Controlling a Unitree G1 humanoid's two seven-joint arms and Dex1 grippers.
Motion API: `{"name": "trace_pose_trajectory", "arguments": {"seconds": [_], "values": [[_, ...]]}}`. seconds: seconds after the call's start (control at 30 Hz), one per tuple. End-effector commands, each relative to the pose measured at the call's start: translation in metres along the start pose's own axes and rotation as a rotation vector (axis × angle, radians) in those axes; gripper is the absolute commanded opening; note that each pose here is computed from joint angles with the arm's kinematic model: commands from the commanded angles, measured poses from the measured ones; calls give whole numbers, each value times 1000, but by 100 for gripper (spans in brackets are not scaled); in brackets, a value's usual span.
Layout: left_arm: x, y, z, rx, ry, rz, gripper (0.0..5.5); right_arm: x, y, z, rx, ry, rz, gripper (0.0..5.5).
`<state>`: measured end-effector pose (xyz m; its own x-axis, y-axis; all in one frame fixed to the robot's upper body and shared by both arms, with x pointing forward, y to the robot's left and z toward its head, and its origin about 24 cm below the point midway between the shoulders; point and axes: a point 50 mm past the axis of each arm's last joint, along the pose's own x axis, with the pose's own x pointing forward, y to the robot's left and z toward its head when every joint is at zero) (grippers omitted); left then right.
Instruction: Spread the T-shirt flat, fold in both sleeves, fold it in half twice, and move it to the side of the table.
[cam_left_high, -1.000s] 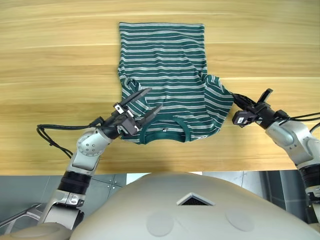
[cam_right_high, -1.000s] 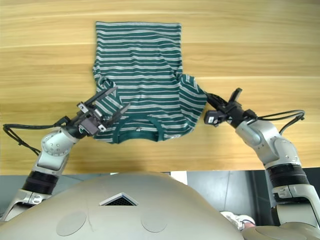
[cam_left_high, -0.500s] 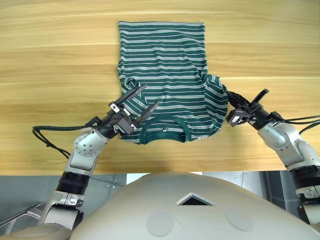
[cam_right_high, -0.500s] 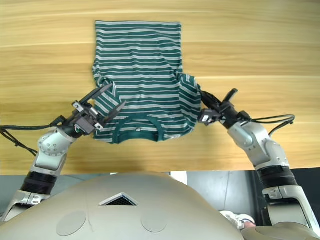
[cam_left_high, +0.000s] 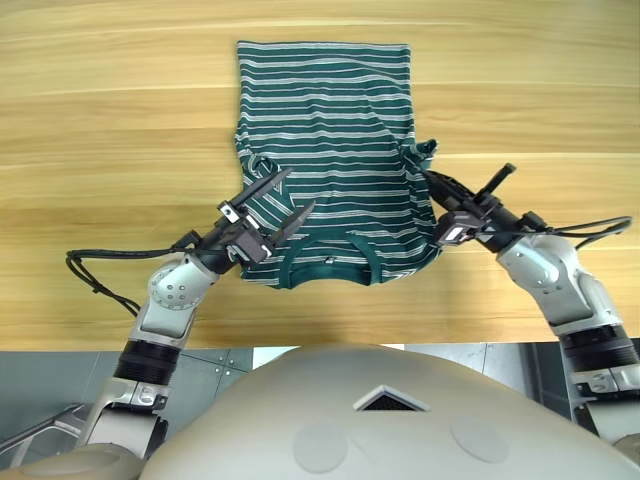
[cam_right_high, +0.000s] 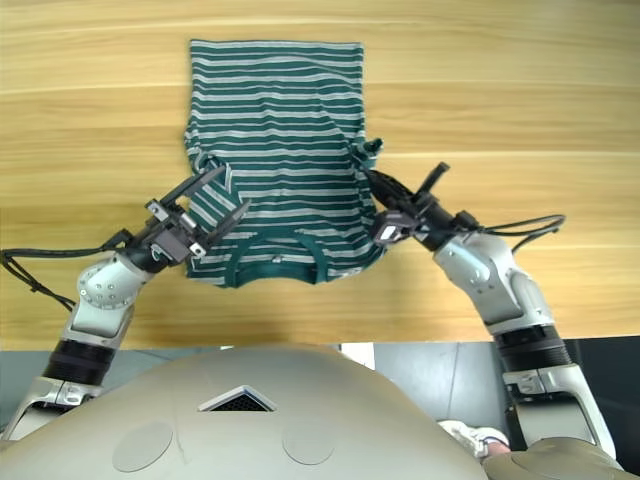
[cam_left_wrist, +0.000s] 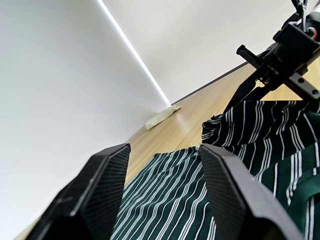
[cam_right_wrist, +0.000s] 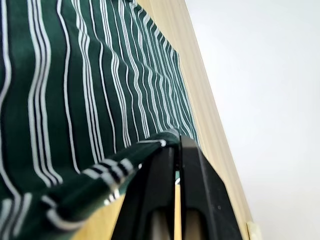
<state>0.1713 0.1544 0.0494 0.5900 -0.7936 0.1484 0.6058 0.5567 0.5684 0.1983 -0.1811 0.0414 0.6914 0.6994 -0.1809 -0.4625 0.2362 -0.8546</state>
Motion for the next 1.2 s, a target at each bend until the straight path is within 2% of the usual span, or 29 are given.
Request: {"name": "trace_pose_trajectory", "arguments": {"seconds": [0.03,0.27,0.3,0.63,0.73,0.87,0.93,1.07,1.13,1.2], "values": [[2,-2,-2,-6,0,-18,261,10,3,11,5,-66,41,0],[3,-4,-4,-16,1,-15,261,22,13,13,-3,-90,97,0],[3,-4,-5,-16,5,-16,261,22,14,11,-8,-85,108,31],[-16,11,-4,29,74,18,261,12,11,-2,-39,-27,147,198],[-28,19,-5,71,142,18,261,7,9,-10,-35,25,142,249],[-69,47,-6,188,333,32,261,0,8,-20,-29,73,199,249],[-81,55,-6,220,401,-8,261,9,-3,-13,-24,6,150,249],[-91,70,-1,296,467,-93,261,20,-61,18,74,-216,-149,249],[-101,71,-1,300,530,-154,261,16,-84,19,105,-249,-243,249],[-104,56,-1,250,553,-255,261,8,-94,15,93,-229,-255,249]]}}
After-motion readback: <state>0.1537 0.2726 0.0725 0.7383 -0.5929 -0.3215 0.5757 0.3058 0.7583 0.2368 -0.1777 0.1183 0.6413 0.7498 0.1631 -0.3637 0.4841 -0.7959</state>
